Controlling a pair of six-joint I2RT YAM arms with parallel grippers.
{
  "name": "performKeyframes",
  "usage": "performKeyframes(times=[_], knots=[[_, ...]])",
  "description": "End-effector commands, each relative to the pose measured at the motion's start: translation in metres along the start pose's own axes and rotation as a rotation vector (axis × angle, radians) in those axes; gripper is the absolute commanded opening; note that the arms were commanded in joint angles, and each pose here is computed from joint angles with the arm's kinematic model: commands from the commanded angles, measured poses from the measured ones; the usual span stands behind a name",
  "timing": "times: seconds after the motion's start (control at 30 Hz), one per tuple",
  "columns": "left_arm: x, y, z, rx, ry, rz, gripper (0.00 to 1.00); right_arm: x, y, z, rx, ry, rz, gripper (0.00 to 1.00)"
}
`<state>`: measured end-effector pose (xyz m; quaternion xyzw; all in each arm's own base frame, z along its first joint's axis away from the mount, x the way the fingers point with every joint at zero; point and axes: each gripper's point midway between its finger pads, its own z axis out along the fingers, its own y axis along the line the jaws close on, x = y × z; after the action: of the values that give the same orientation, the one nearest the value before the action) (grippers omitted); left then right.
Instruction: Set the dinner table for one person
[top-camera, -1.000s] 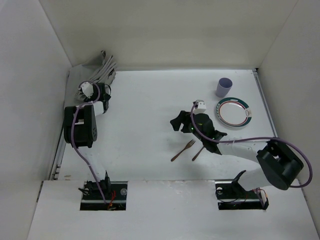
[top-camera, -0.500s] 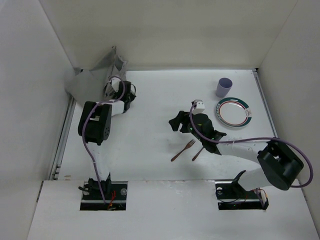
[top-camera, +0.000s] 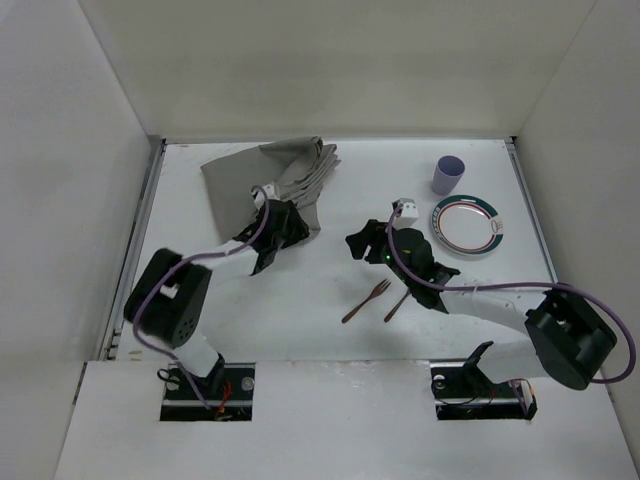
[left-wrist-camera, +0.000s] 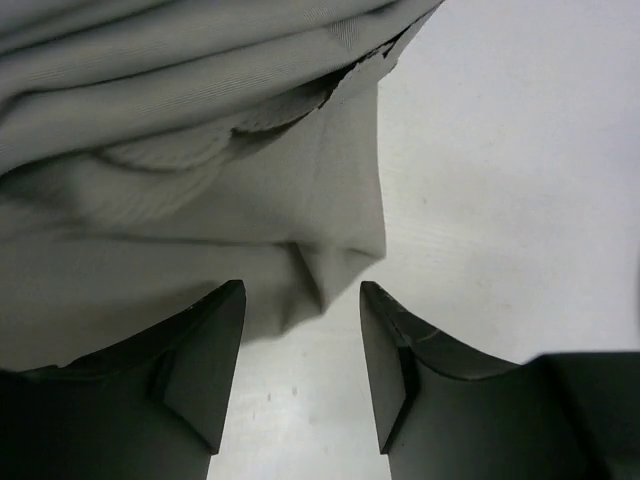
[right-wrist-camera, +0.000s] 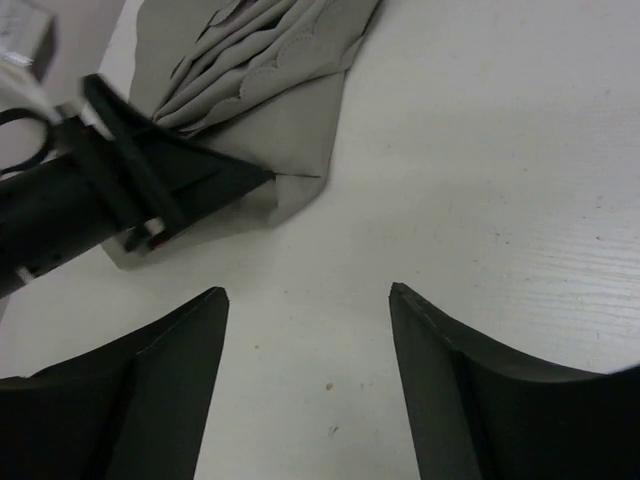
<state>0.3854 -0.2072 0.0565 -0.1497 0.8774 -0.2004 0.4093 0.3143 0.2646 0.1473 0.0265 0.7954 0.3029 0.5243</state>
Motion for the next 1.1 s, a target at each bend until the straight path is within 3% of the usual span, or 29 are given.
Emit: performKeyframes(times=[0.0,0.13,0.23,0.33,0.5,0.6,0.8,1.07], knots=[[-0.044,-0.021,-0.051,0.097,-0.154,-0.052,0.5,-0.02,0.007,0.0,-0.021,-0.073,0.009,0.63],[-0.063,-0.009,-0.099,0.132,-0.274,-0.112,0.52,-0.016,0.009,0.006,-0.016,-0.048,-0.023,0.29],[-0.06,0.023,-0.117,0.081,-0.328,-0.197,0.52,-0.012,0.017,0.015,-0.011,-0.011,-0.06,0.25],[-0.05,0.072,-0.125,-0.028,-0.363,-0.32,0.52,-0.001,0.041,0.03,-0.013,0.051,-0.114,0.31],[-0.046,0.137,-0.139,-0.178,-0.409,-0.448,0.53,0.015,0.083,0.069,-0.005,0.099,-0.199,0.64],[-0.051,0.164,-0.153,-0.249,-0.453,-0.498,0.54,0.021,0.108,0.096,-0.011,0.126,-0.24,0.75],[-0.042,0.194,-0.16,-0.293,-0.476,-0.623,0.56,0.046,0.123,0.159,0.077,0.199,-0.29,0.82],[-0.034,0.185,-0.141,-0.205,-0.393,-0.629,0.62,0.059,0.138,0.21,0.118,0.227,-0.307,0.84]])
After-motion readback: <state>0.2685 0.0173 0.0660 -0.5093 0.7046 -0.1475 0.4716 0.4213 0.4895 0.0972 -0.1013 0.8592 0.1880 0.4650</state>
